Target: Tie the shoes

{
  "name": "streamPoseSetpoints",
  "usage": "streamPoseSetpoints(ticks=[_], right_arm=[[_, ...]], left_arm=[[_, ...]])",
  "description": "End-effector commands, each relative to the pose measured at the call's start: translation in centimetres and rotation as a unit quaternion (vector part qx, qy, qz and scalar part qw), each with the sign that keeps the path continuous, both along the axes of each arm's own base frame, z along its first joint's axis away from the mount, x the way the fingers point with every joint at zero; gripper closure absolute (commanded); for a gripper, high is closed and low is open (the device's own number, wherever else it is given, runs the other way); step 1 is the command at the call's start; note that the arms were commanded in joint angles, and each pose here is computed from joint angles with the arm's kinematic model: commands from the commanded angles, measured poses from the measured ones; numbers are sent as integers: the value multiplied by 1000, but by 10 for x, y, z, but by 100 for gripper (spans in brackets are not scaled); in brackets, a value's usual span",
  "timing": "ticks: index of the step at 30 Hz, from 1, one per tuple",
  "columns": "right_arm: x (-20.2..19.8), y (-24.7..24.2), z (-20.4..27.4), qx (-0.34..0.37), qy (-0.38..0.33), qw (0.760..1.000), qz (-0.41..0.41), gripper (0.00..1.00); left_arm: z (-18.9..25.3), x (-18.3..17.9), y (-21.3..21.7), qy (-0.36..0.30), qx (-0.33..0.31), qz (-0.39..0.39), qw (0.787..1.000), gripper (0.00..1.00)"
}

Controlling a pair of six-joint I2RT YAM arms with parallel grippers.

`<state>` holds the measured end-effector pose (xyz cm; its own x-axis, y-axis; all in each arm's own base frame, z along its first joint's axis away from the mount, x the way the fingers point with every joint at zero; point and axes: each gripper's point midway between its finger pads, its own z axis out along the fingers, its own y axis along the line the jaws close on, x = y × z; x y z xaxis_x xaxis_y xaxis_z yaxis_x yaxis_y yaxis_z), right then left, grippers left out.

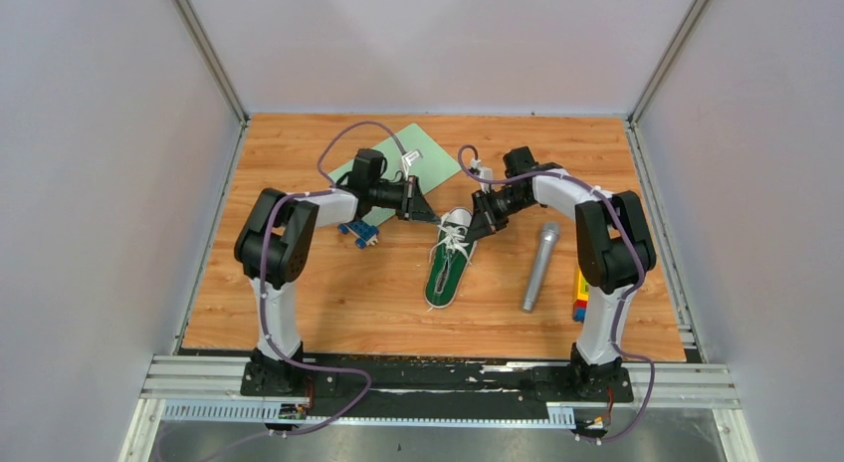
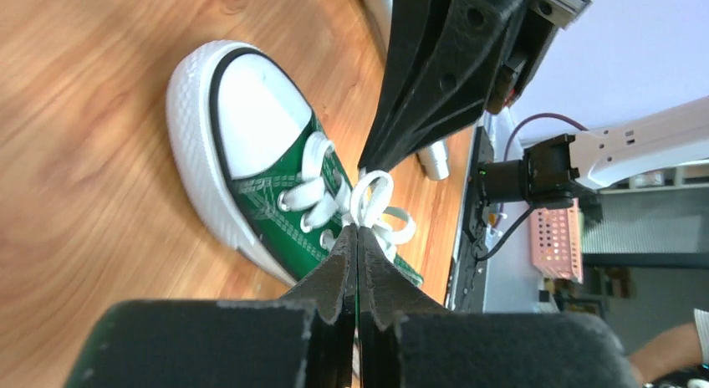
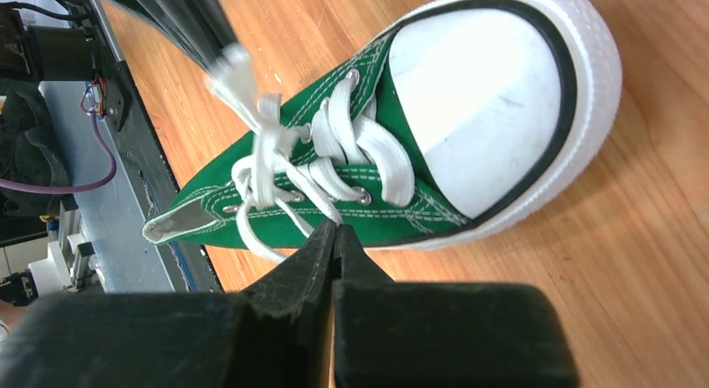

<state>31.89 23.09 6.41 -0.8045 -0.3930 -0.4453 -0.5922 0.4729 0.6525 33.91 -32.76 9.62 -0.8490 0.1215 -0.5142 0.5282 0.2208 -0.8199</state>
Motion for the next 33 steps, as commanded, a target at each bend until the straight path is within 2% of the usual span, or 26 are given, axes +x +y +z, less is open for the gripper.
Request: streamPoseSetpoints(ticks=[1,3,4,5,8,11,13,15,16,21,26,33], right_arm=[[2,-4,23,5,-36,999,-11,100],[-2,-6,23,2,-35,999,-10,100],[-4,-8,23,1,-36,999,-11,100],[-6,-9,23,0,-35,999,-11,100],[-14,-14,23,-4,-33,999,-11,100],[-23,-15,24,-1,-28,1000,-8,100],[-24,-13,24,5,-18,1000,-10,100],[-24,-11,26,13,-14,1000,-10,100],[-23,-9,27,17,-12,1000,-9,100],[-18,-2,27,34,3,999,-8,100],[-15,2,27,39,9,999,-5,100],[-20,2,24,38,19,999,-6,100]], left_arm=[[21,-3,34,-53,45,26,997,100],[15,-11,44,-60,72,24,995,100],[7,-21,50,-37,91,19,995,100],[5,-24,54,-49,102,15,993,100],[-16,-49,69,-18,142,4,990,100],[-27,-61,77,-14,157,2,988,100],[-18,-60,72,-23,135,4,991,99],[5,-50,63,-45,104,16,993,85],[24,-42,53,-86,82,18,993,76],[79,-31,5,-242,21,-1,970,57],[69,-40,-40,-317,36,-69,945,53],[58,-54,-61,-337,34,-123,933,51]])
